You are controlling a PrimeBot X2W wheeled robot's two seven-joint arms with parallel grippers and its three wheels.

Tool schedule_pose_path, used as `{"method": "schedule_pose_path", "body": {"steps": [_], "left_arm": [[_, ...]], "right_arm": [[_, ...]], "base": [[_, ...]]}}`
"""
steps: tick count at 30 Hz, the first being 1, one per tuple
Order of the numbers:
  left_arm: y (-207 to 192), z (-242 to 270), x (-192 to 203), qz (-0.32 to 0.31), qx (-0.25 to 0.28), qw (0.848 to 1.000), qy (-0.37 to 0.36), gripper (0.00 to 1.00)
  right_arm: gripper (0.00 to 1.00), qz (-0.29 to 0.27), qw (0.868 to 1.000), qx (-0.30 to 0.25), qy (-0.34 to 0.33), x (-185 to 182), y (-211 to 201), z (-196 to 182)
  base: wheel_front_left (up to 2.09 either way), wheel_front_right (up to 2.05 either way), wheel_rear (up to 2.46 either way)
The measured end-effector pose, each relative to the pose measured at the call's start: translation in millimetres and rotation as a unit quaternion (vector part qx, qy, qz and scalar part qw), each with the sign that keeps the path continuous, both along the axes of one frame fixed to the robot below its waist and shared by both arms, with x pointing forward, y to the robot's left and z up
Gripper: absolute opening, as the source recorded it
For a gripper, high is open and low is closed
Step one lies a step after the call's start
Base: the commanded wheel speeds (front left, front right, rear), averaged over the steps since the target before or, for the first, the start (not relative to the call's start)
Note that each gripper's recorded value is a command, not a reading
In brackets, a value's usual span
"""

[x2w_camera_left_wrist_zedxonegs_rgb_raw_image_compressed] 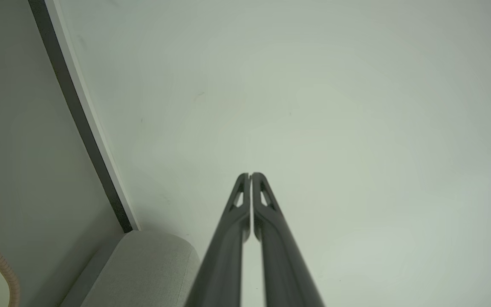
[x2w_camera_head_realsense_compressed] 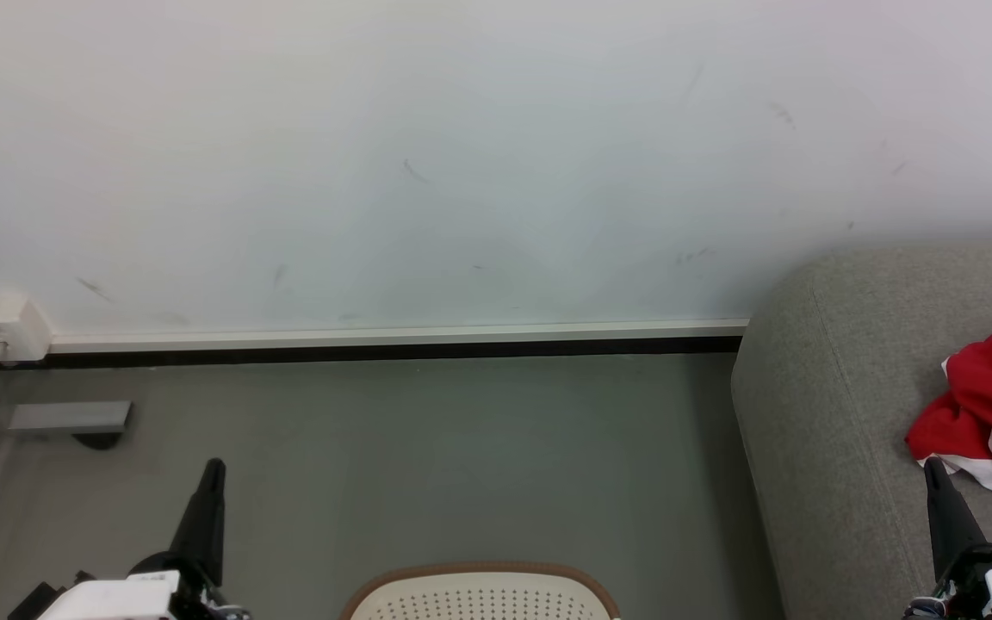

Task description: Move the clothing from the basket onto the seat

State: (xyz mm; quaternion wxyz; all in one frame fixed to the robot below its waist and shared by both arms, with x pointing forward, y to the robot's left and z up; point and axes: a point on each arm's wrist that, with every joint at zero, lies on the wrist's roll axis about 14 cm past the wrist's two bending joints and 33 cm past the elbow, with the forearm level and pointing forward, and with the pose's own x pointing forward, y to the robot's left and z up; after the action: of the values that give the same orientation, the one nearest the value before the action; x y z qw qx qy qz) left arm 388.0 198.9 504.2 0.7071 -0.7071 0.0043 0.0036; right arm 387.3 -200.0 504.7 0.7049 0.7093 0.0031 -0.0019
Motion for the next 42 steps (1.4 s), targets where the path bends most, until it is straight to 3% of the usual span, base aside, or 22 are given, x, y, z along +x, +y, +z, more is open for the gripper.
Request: {"method": "schedule_pose_path", "body": {"steps": [42], "left_arm": [[-0.1, 0.0, 0.0, 0.000, 0.000, 1.000, 0.000, 0.00]], "right_arm": [[0.00, -0.001, 1.000, 0.000, 0.000, 0.0, -0.3, -0.1]], "base": [[0.00, 0.00, 0.00]]}}
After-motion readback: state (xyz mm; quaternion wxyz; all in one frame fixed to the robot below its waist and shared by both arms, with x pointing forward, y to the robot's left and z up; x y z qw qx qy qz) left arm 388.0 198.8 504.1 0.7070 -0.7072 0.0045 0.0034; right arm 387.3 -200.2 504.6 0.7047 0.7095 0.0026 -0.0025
